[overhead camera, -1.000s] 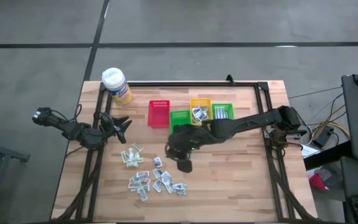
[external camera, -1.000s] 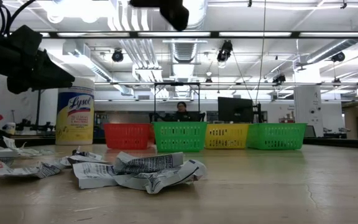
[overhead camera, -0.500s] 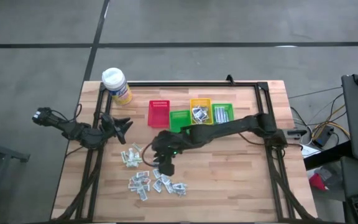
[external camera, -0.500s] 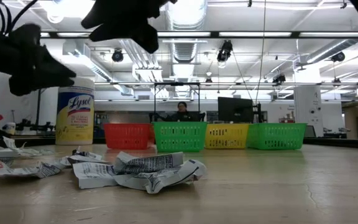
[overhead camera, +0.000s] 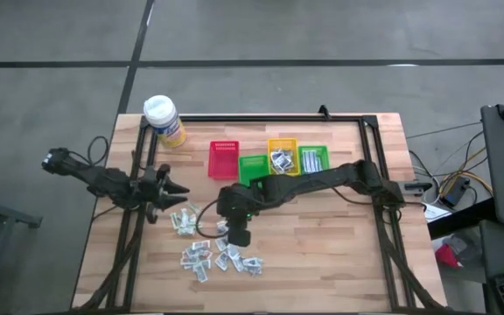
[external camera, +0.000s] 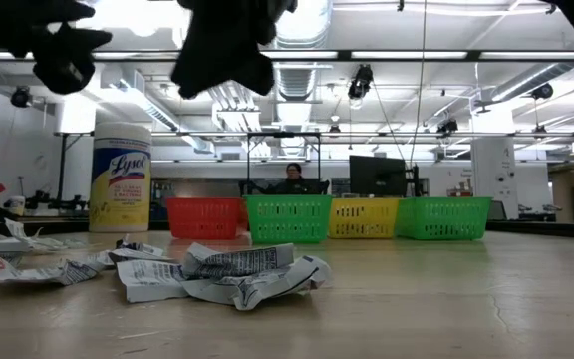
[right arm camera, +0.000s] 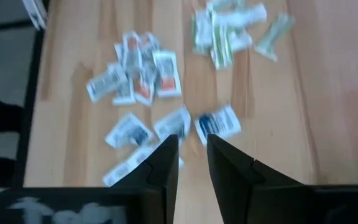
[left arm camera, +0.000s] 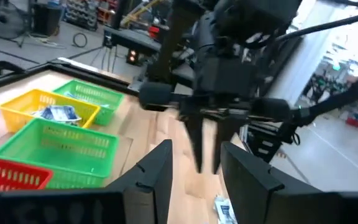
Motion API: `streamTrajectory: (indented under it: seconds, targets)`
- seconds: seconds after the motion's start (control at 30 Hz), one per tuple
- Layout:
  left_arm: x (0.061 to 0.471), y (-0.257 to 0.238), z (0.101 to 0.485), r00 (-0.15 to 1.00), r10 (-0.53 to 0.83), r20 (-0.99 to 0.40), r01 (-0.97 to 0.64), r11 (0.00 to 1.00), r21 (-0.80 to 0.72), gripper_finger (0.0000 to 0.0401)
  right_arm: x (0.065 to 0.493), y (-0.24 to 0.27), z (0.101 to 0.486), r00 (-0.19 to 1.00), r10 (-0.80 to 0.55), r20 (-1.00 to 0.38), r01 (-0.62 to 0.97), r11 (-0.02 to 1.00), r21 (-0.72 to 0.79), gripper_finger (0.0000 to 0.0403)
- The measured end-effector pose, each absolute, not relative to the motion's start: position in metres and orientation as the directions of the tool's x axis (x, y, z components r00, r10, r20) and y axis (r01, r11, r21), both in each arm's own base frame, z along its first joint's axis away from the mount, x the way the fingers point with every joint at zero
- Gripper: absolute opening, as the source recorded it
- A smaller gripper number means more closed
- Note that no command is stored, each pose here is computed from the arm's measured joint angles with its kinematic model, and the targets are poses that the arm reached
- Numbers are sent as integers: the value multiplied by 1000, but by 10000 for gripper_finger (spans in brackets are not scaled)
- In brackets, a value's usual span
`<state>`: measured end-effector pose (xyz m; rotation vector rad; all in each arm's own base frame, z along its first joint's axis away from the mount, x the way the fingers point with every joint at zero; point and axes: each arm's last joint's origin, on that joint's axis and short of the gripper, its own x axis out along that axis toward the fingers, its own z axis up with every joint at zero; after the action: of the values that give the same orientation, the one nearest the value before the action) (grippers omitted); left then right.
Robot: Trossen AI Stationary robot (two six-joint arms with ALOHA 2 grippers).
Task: Pick & Place First Aid Supplies
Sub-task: Put the alcohol pad into the yellow basket
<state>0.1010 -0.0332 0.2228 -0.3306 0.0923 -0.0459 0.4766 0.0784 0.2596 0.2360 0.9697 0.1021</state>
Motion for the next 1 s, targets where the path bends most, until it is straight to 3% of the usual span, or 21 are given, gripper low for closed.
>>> streamTrajectory:
  seconds: [0.27, 0.5, 0.6, 1.0]
  targets:
    - [131, -49, 233, 951, -153, -267, 68, 950, -304, 131, 467, 74, 247, 472, 89, -877, 88, 985, 147, 66]
    - [158, -63, 228, 884, -189, -428, 50, 948, -316, 131, 456, 72, 250, 463, 69, -884, 93, 988, 126, 56]
    - [168, -68, 230, 880, -198, -432, 55, 945, -321, 131, 444, 69, 256, 464, 41, -885, 107, 989, 102, 52]
    - [183, -74, 206, 818, -166, -551, 13, 963, -270, 131, 374, 59, 281, 654, 24, -756, 173, 968, 181, 44]
